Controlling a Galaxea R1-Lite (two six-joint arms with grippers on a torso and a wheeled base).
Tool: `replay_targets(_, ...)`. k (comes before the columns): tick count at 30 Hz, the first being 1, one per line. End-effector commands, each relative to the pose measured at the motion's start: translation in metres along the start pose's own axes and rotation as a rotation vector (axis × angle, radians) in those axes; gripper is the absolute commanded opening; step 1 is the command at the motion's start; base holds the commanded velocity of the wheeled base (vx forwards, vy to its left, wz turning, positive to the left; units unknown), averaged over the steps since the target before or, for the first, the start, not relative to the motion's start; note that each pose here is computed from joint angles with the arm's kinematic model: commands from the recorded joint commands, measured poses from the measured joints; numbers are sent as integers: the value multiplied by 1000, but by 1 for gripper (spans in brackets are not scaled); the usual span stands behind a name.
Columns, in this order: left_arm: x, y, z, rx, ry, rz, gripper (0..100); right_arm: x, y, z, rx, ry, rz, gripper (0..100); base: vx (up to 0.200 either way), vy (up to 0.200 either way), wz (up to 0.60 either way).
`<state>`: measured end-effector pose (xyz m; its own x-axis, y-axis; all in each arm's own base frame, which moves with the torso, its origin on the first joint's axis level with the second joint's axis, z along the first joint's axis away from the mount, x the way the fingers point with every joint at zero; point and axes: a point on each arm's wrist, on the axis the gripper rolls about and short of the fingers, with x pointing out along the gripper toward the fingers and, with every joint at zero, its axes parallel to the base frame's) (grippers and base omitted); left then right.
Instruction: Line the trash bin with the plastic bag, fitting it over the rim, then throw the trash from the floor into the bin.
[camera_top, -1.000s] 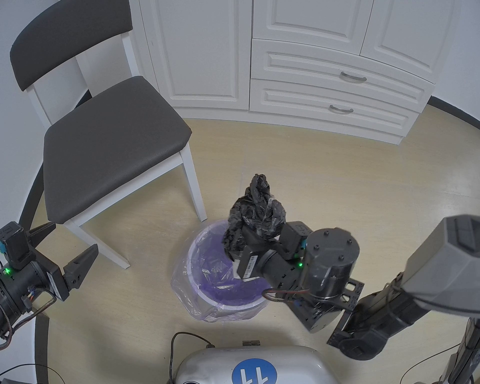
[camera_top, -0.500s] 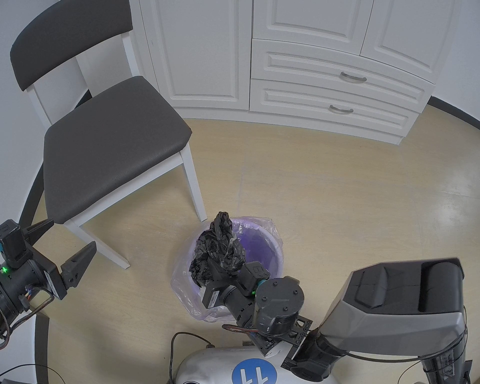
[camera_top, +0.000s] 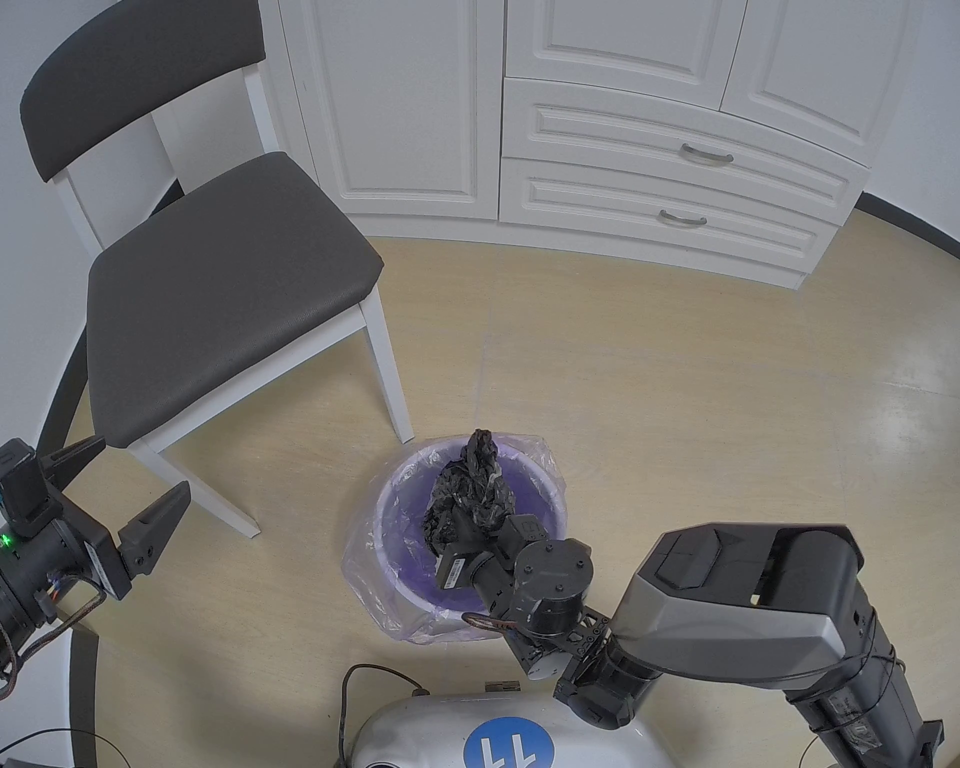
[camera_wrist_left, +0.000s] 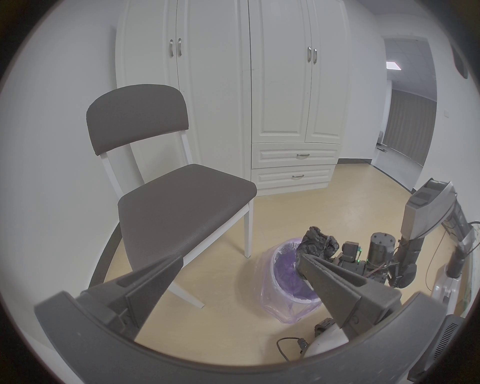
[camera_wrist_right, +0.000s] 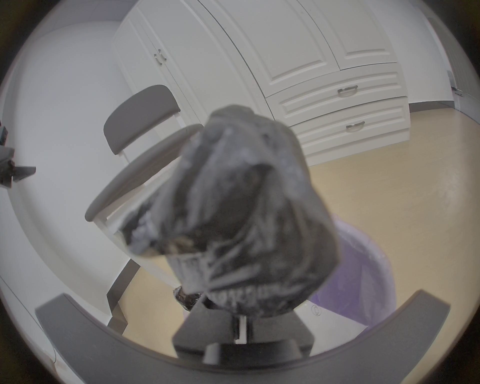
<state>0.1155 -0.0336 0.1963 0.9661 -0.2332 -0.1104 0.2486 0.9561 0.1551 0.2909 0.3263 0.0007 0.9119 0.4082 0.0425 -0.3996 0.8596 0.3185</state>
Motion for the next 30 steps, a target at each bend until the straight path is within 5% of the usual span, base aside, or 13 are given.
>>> replay_targets(1,1,0,0,0,6,0,100,7,-13,-25,-10,16,-22,0,0,0,0)
replay_targets(19,2,-1,-2,1,14,-4,100,14,-29,-64,-38,52,-49,0,0,0,0)
replay_targets(30,2,-1,-2,1,11,-4,100,30,-27,-62,-11,-17,-70,0,0,0,0)
